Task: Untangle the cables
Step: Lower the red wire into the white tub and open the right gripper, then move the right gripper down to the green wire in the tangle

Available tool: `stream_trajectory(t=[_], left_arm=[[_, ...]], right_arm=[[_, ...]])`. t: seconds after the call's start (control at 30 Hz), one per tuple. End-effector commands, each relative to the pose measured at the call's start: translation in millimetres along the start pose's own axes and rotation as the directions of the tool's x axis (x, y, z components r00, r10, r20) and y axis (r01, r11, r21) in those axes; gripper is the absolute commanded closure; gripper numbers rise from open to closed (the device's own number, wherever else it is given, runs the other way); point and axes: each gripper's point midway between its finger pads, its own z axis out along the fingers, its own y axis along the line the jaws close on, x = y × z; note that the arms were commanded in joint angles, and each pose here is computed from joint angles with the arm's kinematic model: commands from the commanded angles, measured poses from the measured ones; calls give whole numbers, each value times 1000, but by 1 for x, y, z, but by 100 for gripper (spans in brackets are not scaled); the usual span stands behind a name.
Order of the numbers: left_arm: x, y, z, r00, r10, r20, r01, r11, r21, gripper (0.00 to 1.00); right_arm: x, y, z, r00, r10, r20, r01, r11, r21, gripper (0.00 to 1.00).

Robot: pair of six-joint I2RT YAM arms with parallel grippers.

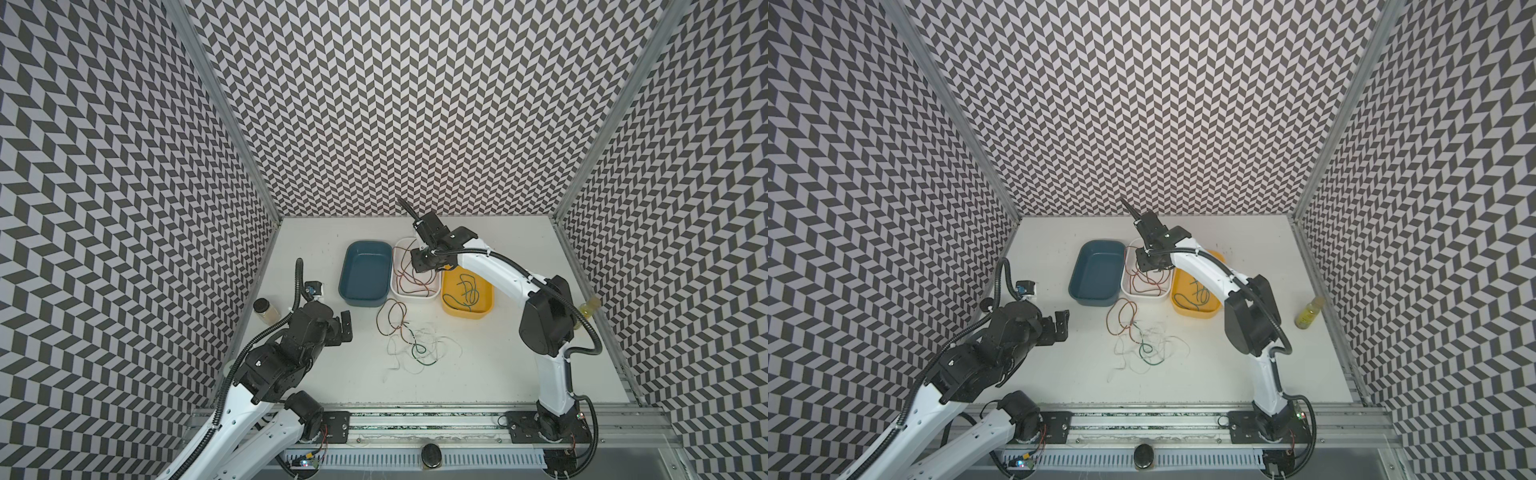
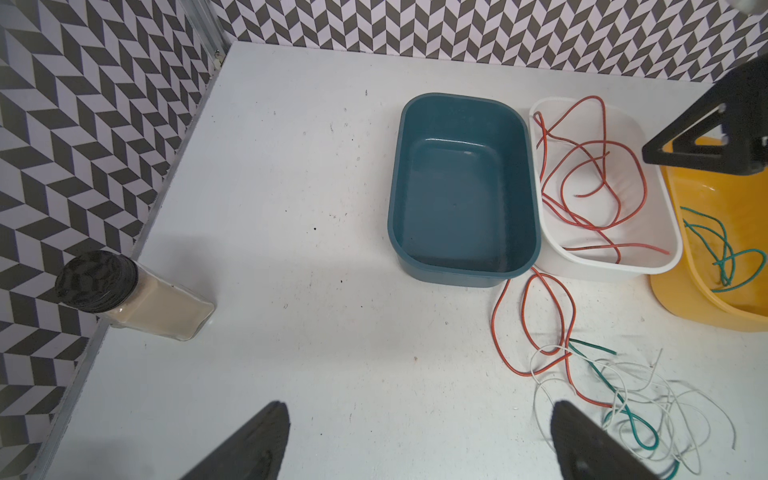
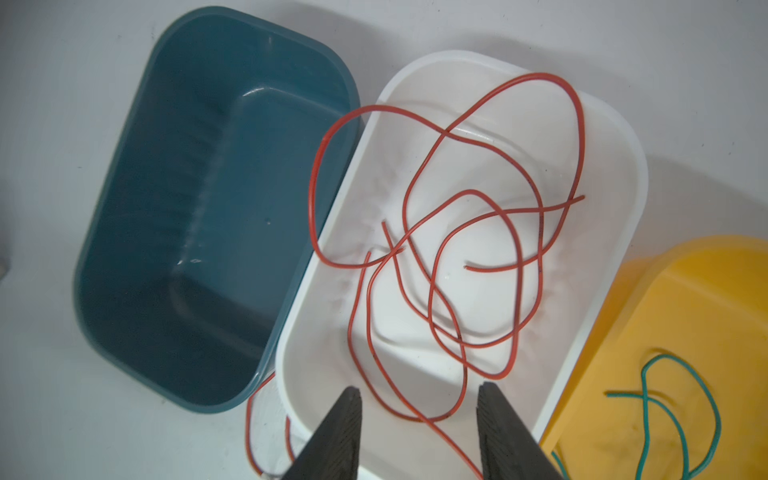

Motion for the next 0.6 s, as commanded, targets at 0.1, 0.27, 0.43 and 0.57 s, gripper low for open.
stream_trajectory(t=[0.1,0.27,0.43,0.57], left_arm=[[0,1,2,1000,2,9,-2,1000,-5,0],[-1,1,1,1000,2,11,-2,1000,-5,0],[-1,1,1,1000,2,11,-2,1000,-3,0],[0,1,1,1000,2,9,-2,1000,-4,0]], right_arm=[[39,-7,10,991,46,-122,-45,999,15,54],[52,-9,15,988,-7,-155,12,999,31,57],[50,23,-15,990,-111,-87,109,993,-37,55],[67,51,-35,981,-185,-64,178,979,-99,54]])
